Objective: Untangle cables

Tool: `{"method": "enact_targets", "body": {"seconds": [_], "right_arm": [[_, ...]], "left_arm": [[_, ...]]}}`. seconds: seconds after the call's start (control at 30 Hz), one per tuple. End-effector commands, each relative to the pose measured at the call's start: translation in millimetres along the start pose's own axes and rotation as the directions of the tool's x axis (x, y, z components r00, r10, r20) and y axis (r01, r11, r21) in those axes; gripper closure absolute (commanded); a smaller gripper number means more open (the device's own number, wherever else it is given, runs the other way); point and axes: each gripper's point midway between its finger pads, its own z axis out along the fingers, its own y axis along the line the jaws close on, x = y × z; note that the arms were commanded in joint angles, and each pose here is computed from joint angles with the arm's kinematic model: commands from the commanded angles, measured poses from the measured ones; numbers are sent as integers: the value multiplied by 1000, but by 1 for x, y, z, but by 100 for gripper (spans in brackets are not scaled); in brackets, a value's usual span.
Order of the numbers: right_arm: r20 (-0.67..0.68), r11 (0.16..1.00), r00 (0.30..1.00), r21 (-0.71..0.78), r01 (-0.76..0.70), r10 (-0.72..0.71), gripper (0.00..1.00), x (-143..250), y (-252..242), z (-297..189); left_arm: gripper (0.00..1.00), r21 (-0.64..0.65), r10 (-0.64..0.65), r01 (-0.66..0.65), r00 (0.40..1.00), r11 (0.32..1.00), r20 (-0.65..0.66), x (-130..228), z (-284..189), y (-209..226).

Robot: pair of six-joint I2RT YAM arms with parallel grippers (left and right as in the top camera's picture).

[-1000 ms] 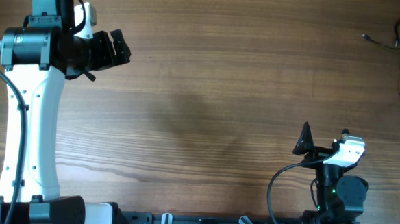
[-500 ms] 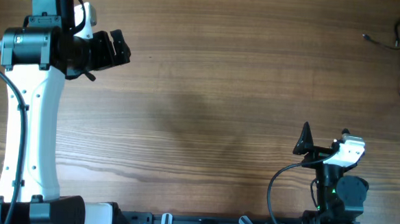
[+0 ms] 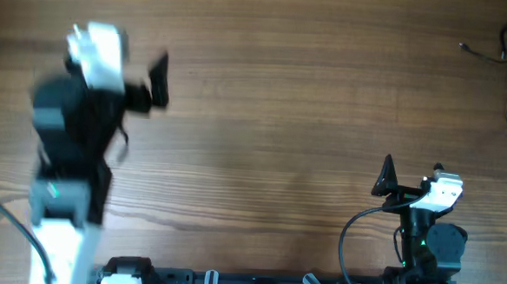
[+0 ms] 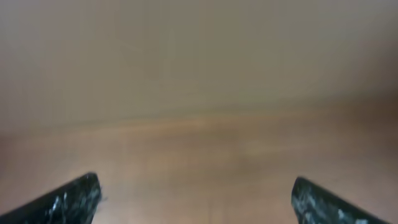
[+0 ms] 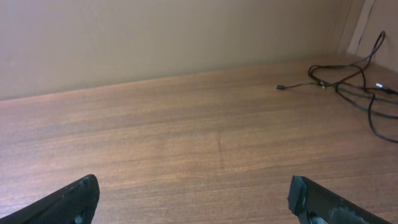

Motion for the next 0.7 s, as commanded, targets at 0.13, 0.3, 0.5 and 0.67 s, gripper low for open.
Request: {"method": "enact_targets", "body": {"seconds": [0.13,0.3,0.5,0.67], "right_arm": [[14,1000,1000,11,-18,18,0,-3,-2,-1],[14,1000,1000,11,-18,18,0,-3,-2,-1],[14,1000,1000,11,-18,18,0,-3,-2,-1],[14,1000,1000,11,-18,18,0,-3,-2,-1]], "left_arm": [[0,-21,101,-99,969,995,226,124,-40,-15],[0,-17,85,-83,986,996,141,163,-41,-15],[0,-56,58,-57,998,997,10,197,-41,-6],[0,-135,-71,77,996,988,48,202,-43,7]]}}
